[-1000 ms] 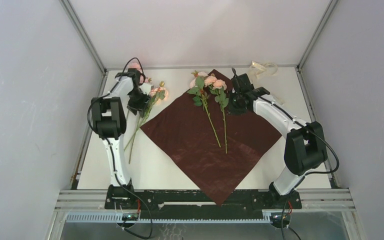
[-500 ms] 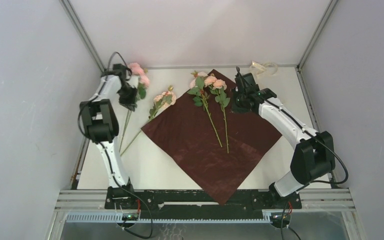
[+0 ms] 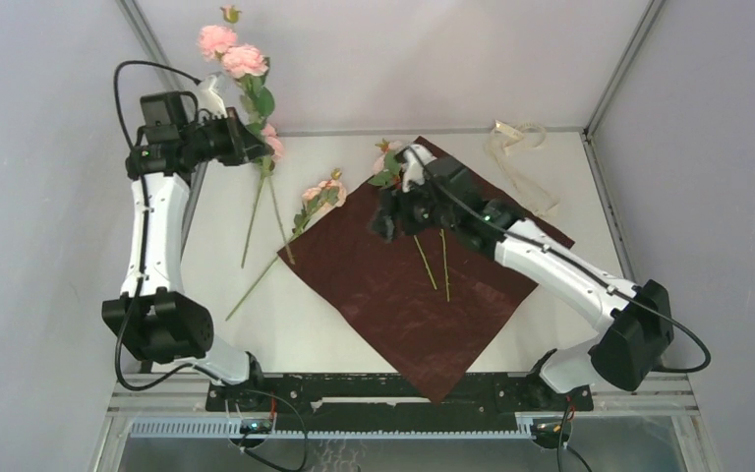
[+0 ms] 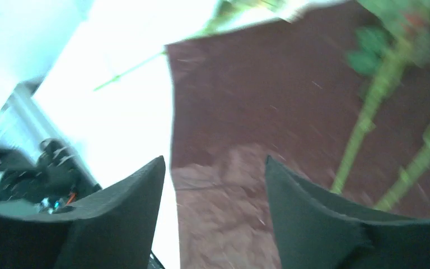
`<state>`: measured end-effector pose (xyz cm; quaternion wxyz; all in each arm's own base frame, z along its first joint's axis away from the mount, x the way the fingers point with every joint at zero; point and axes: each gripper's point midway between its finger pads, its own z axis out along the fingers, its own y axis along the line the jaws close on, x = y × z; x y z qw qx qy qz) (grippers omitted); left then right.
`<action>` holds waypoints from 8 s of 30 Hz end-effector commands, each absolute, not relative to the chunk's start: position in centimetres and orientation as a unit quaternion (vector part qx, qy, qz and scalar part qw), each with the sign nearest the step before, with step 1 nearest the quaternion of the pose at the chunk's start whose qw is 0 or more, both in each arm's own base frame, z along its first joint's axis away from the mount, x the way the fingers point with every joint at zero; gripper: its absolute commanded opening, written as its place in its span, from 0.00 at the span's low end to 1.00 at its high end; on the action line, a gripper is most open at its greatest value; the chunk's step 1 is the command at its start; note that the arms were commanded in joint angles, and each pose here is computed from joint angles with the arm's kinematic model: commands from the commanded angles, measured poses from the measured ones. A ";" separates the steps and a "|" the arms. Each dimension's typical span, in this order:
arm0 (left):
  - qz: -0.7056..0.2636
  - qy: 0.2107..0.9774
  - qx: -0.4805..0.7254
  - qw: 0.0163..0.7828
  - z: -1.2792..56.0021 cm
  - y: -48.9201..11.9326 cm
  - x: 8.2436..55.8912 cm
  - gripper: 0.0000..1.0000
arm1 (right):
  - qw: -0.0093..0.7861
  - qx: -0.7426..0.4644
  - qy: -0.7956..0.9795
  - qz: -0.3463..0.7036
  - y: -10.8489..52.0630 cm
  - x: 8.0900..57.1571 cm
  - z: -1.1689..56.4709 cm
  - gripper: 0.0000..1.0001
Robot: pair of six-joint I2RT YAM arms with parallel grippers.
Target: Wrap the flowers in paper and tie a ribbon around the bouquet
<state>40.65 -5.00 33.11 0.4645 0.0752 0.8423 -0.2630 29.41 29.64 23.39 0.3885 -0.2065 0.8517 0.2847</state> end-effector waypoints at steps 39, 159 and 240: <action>-0.042 0.948 0.248 0.197 9.8 -4.1 42.8 0.78 | 0.218 -0.083 0.970 0.069 23.3 37.7 5.8 0.33; -0.234 0.907 0.082 0.339 22.8 -2.4 40.3 0.00 | 0.283 0.231 0.908 0.205 12.8 53.8 7.1 0.65; -0.496 0.780 0.111 0.366 28.9 -21.7 35.3 0.00 | 0.356 -0.184 0.794 0.457 41.0 32.2 23.5 0.35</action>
